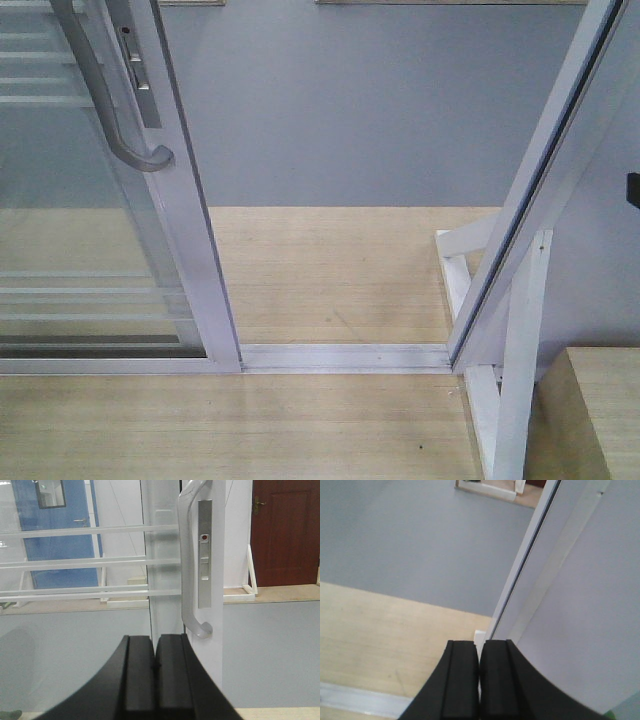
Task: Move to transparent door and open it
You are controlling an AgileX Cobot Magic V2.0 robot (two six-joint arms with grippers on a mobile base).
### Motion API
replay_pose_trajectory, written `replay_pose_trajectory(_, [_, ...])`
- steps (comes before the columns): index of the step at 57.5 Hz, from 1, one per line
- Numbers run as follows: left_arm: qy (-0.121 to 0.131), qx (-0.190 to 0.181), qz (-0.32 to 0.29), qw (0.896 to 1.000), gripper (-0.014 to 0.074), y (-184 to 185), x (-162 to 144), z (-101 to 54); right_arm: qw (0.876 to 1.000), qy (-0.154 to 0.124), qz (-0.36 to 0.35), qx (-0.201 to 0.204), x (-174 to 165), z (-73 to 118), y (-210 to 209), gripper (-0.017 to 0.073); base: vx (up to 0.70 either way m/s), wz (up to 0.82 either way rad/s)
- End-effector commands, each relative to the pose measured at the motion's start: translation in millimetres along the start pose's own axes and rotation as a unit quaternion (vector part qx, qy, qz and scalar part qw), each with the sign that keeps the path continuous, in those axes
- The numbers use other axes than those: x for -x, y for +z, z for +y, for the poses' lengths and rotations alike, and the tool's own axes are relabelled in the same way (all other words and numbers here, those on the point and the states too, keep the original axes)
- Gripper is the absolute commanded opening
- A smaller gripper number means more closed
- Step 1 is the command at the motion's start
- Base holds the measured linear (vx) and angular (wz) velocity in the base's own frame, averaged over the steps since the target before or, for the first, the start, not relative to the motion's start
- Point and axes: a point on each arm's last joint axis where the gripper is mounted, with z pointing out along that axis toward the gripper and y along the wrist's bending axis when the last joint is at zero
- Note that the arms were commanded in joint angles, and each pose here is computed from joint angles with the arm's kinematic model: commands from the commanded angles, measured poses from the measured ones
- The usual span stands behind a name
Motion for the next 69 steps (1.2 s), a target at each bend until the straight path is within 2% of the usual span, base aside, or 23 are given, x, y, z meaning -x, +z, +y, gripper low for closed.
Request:
replay_pose_trajectory(1, [-0.005,-0.001,-0.033,0.999,-0.0006,0.0,2.1,-0.4,0.994,0.023,-0.104,-0.022,2.8,-4.0,-15.9,0.0082,0.0,0.0])
replay_pose_trajectory(7, [-0.005,-0.001,-0.033,0.999,-0.0006,0.0,2.1,-0.4,0.981,0.096,-0.157,-0.052,-24.1,-8.1,-25.8,-0.0015,0.0,0.0])
replay_pose_trajectory(11, [-0.005,-0.001,-0.033,0.999,-0.0006,0.0,2.1,-0.4,0.975,0.113,-0.18,-0.068,-41.6,-7.8,-33.4,-0.0012,0.0,0.0])
replay_pose_trajectory(18, [-0.005,-0.001,-0.033,0.999,-0.0006,0.0,2.1,-0.4,0.975,0.086,-0.191,-0.076,-73.5,0.9,-44.0,-0.001,0.0,0.0])
replay_pose_trajectory(29, [-0.005,-0.001,-0.033,0.999,-0.0006,0.0,2.1,-0.4,0.968,0.119,-0.208,-0.071,-119.1,13.2,-53.6,-0.0008,0.0,0.0])
replay_pose_trajectory(46, [-0.005,-0.001,-0.033,0.999,-0.0006,0.0,2.1,-0.4,0.961,0.116,-0.239,-0.073,-172.5,26.5,-53.2,-0.0006,0.0,0.0])
replay_pose_trajectory(54, [-0.005,-0.001,-0.034,0.999,-0.0006,-0.2,2.2,-0.3,0.966,0.115,-0.219,-0.073,-176.5,27.2,-52.6,-0.0006,0.0,0.0])
replay_pose_trajectory(69, [-0.005,-0.001,-0.034,0.999,-0.0006,-0.2,2.2,-0.3,0.965,0.116,-0.222,-0.073,-175.9,27.1,-52.9,-0.0006,0.0,0.0])
